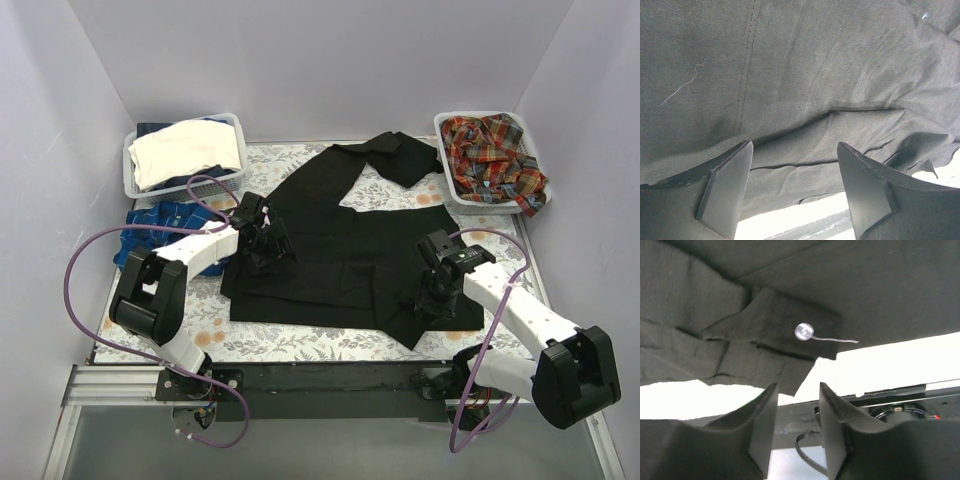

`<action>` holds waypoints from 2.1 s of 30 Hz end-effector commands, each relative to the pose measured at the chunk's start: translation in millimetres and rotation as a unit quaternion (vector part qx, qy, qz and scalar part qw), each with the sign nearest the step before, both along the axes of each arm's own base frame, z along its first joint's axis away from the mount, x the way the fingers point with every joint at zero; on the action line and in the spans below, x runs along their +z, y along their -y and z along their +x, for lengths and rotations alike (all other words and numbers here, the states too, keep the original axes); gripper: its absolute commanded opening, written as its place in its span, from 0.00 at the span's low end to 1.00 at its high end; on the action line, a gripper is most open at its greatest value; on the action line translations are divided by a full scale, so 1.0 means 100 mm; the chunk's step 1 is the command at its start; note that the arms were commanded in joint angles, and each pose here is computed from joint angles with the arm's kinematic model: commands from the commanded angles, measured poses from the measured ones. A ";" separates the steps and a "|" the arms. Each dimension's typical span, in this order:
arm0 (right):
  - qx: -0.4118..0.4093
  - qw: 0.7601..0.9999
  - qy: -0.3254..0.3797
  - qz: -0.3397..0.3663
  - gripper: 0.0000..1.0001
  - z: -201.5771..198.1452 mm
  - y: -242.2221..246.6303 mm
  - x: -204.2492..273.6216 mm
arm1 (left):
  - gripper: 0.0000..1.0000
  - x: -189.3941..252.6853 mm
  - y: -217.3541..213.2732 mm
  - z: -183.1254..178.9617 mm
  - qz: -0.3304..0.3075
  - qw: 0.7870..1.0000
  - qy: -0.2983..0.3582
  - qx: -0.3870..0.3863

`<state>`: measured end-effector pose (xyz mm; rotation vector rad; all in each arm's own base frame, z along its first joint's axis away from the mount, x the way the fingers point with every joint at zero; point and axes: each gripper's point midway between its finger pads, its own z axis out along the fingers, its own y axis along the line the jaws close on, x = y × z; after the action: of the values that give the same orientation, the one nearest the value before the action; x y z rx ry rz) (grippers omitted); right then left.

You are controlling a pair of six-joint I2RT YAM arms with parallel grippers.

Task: Fold and stack the long sleeve shirts
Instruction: Fold the shirt

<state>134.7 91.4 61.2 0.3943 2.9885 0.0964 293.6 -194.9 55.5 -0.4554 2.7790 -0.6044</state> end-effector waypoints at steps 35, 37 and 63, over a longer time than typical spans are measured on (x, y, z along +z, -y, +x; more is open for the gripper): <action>-0.009 0.997 0.048 -0.067 0.53 0.62 0.17 -0.22 | 0.68 0.20 -0.02 0.01 -0.003 1.000 0.030 -0.008; -0.002 0.997 0.050 -0.061 0.49 0.63 0.15 -0.23 | 0.68 0.20 -0.02 0.01 -0.003 1.000 0.030 -0.008; -0.009 0.996 -0.005 -0.084 0.07 0.44 0.23 -0.33 | 0.68 0.10 -0.04 0.02 0.008 1.000 0.016 -0.005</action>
<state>183.2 84.4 16.8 0.3792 2.9925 -0.0444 292.4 -192.8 60.3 -0.4329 2.7708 -0.5992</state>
